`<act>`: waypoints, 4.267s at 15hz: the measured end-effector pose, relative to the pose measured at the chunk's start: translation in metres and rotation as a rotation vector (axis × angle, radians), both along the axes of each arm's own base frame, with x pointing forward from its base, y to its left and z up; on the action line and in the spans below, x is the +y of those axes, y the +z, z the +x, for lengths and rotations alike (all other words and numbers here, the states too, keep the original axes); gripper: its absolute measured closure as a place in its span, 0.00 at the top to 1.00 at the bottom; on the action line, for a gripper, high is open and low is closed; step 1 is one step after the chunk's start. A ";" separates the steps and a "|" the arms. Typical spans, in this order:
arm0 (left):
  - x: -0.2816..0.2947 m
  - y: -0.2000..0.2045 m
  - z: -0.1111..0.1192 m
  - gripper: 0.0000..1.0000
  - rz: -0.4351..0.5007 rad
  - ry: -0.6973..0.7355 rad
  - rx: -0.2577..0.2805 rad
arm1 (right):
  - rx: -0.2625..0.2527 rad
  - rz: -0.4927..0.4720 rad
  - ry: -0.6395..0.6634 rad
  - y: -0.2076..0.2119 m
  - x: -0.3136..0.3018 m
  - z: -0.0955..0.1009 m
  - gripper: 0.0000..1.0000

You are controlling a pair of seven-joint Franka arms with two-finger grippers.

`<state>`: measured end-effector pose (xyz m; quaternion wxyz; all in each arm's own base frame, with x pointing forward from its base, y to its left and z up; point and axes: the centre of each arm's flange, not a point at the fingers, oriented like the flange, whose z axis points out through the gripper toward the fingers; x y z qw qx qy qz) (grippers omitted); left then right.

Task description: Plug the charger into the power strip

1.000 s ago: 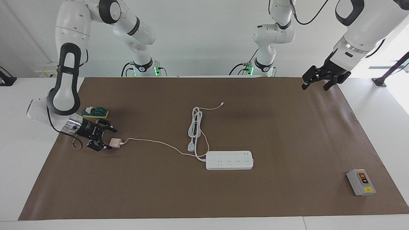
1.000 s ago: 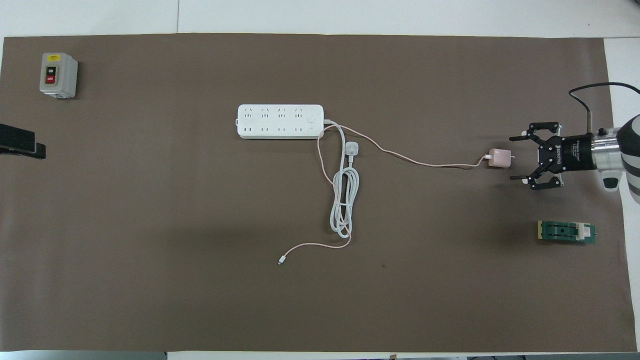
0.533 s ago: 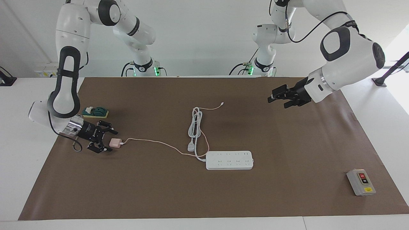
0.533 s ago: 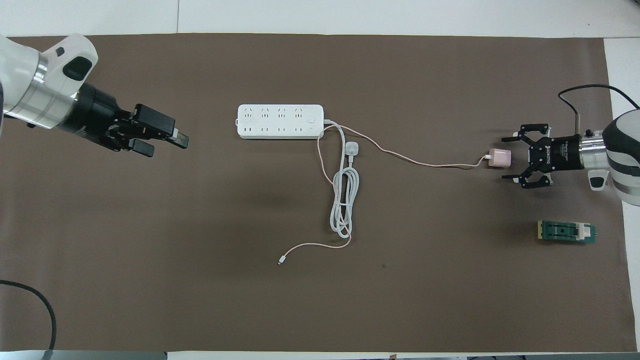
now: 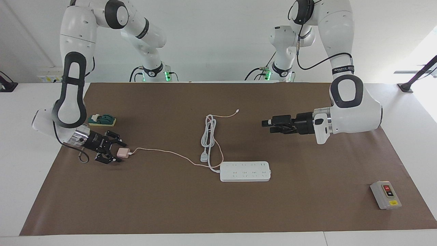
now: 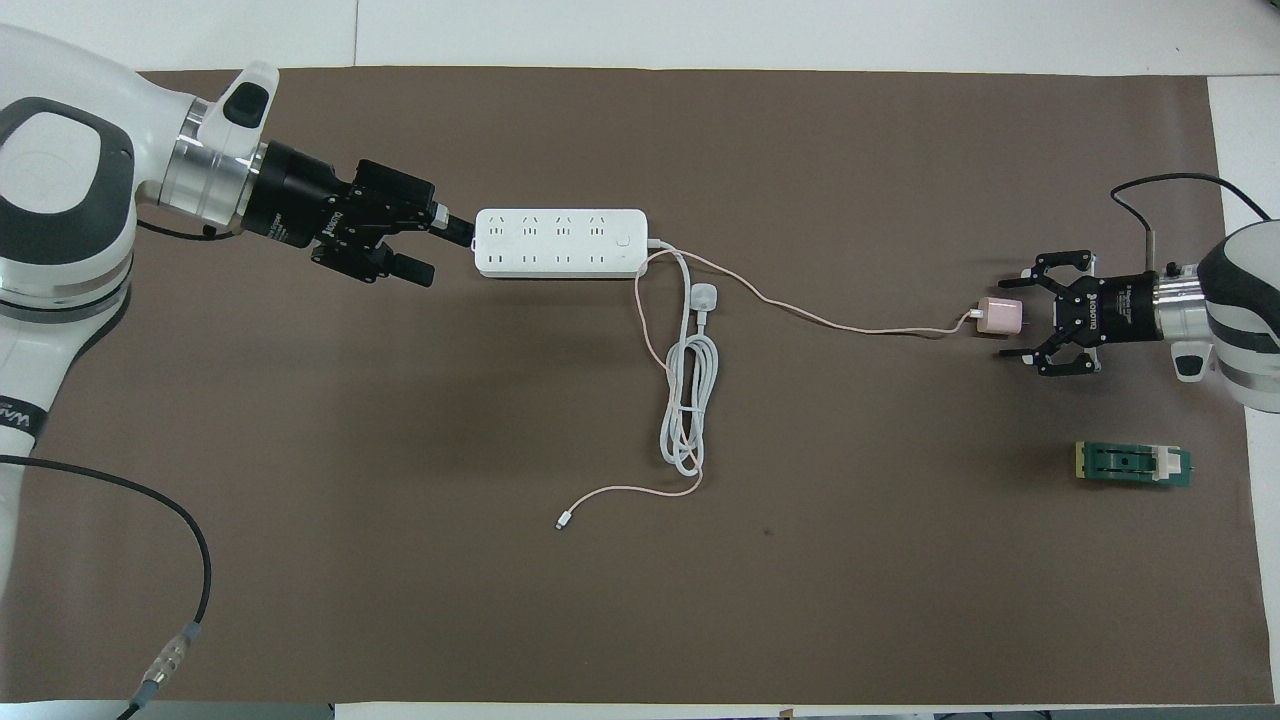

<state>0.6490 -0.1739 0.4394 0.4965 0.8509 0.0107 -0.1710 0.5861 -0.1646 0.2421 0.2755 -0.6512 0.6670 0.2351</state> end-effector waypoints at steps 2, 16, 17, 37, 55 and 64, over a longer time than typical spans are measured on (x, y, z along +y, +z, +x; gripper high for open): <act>-0.002 0.001 0.001 1.00 -0.020 0.006 0.000 | -0.009 -0.001 0.002 0.003 0.000 0.001 0.49; -0.031 -0.044 0.018 1.00 -0.285 -0.001 -0.064 | -0.033 0.029 0.122 0.138 0.141 0.053 0.49; -0.033 -0.050 0.019 1.00 -0.330 -0.019 -0.118 | -0.023 0.026 0.125 0.156 0.171 0.055 0.49; 0.017 -0.087 0.035 1.00 -0.492 0.061 -0.199 | -0.055 0.052 0.077 0.216 0.494 0.030 0.49; 0.041 -0.077 0.019 1.00 -0.513 0.066 -0.131 | -0.088 0.100 0.070 0.213 0.571 0.071 0.49; 0.045 -0.086 0.011 1.00 -0.502 0.087 -0.208 | -0.089 0.101 0.074 0.213 0.572 0.071 0.49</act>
